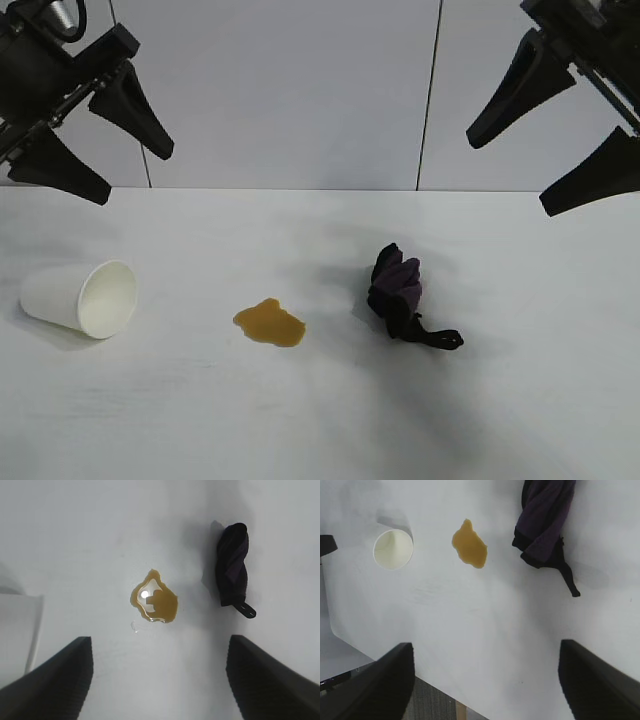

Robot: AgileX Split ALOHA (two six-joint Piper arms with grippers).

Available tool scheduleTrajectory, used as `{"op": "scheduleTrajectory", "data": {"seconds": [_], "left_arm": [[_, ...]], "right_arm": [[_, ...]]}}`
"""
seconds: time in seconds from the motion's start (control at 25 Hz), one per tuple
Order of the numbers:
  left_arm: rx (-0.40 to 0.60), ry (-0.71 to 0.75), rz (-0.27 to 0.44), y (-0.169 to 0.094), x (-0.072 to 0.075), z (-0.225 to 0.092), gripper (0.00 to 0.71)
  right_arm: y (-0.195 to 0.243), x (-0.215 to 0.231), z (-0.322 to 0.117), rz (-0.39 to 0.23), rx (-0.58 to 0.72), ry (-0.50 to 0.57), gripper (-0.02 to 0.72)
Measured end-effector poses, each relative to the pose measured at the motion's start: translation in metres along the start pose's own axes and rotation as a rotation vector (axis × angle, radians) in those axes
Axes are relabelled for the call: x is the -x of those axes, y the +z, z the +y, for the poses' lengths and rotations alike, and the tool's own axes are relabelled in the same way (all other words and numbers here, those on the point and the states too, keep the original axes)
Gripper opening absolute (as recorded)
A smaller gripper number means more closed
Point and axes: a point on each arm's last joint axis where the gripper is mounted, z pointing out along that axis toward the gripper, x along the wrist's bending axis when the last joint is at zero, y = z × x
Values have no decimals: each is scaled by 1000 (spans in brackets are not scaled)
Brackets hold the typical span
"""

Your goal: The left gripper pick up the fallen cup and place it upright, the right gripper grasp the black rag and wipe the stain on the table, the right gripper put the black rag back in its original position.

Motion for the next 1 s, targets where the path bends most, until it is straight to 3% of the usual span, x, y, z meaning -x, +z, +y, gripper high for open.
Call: {"op": "scheduleTrajectory", "data": {"seconds": [0.24,0.4,0.52,0.72,1.0], "left_arm": [[-33,200,-54,-14,17,10,549],[-59,366,-59,-30,29,19,638],[-82,546,-40,-40,34,23,661],[-111,884,-42,-46,36,24,668],[-153,1233,-14,-47,31,23,668]], "right_arm": [[0,0,0,0,0,0,545],[0,0,0,0,-1,0,545],[0,0,0,0,-1,0,545],[0,0,0,0,-1,0,545],[0,0,0,2,-2,0,545]]}}
